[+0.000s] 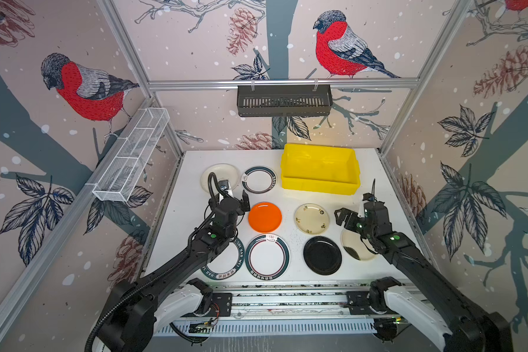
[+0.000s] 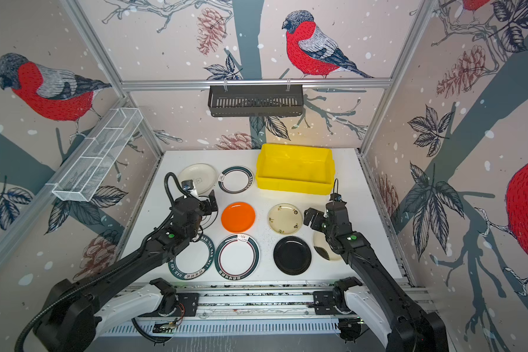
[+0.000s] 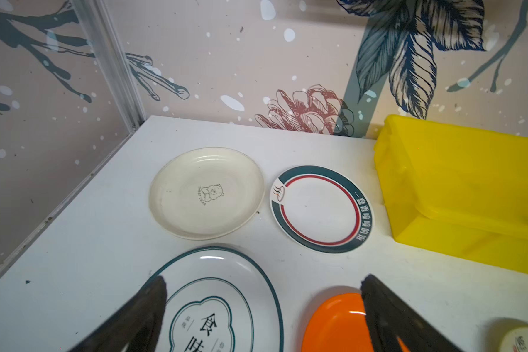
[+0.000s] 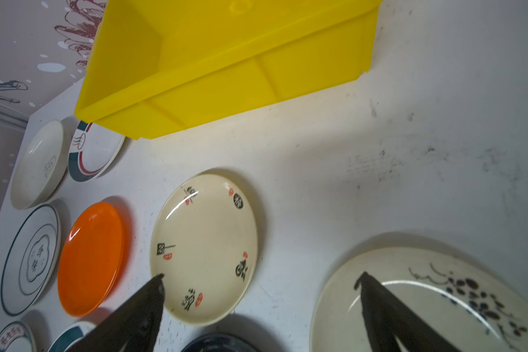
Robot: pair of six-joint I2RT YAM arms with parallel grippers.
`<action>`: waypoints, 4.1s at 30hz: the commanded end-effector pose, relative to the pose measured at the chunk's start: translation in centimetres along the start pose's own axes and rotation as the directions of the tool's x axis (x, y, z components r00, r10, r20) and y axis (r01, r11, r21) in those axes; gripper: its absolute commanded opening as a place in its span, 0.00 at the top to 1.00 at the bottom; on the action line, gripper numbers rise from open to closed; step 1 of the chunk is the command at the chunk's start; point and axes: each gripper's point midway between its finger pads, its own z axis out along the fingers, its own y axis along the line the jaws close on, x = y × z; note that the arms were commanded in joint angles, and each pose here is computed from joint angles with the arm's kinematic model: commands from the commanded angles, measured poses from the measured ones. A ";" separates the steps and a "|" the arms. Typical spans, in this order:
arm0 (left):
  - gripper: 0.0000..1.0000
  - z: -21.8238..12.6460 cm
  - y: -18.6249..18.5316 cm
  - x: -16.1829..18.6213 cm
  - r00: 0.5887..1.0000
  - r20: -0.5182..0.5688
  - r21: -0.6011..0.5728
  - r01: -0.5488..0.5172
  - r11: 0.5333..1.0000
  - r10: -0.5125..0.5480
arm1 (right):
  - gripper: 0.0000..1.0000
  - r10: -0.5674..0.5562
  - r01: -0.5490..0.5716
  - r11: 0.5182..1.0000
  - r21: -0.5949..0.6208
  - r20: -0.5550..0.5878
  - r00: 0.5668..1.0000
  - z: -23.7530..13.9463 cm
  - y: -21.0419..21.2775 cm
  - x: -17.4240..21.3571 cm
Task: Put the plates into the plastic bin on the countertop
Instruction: 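Grasp the black plate's rim with the right gripper while left arm moves over orange plate, then lift the black plate with the right gripper and carry it over the yellow bin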
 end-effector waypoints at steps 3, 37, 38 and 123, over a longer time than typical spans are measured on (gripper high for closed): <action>0.02 -0.5 -2.2 1.7 0.995 -0.088 0.081 -0.037 0.996 0.044 | 0.00 0.092 -0.098 0.995 -0.033 -0.156 0.983 -1.3 1.1 4.6; 0.01 -2.8 -7.7 2.8 0.999 -0.032 0.445 0.023 0.895 -0.010 | 0.28 0.181 -0.195 0.981 0.002 -0.386 0.905 -2.1 -0.5 16.2; 0.01 -2.8 -7.8 2.9 0.999 -0.034 0.451 0.022 0.892 -0.008 | 0.32 0.184 -0.200 0.980 -0.002 -0.383 0.905 -2.0 -0.4 16.2; 0.01 -3.9 -8.6 2.9 0.999 -0.026 0.522 0.038 0.852 -0.028 | 1.00 0.204 -0.207 0.969 -0.135 -0.033 0.978 -3.3 4.1 3.1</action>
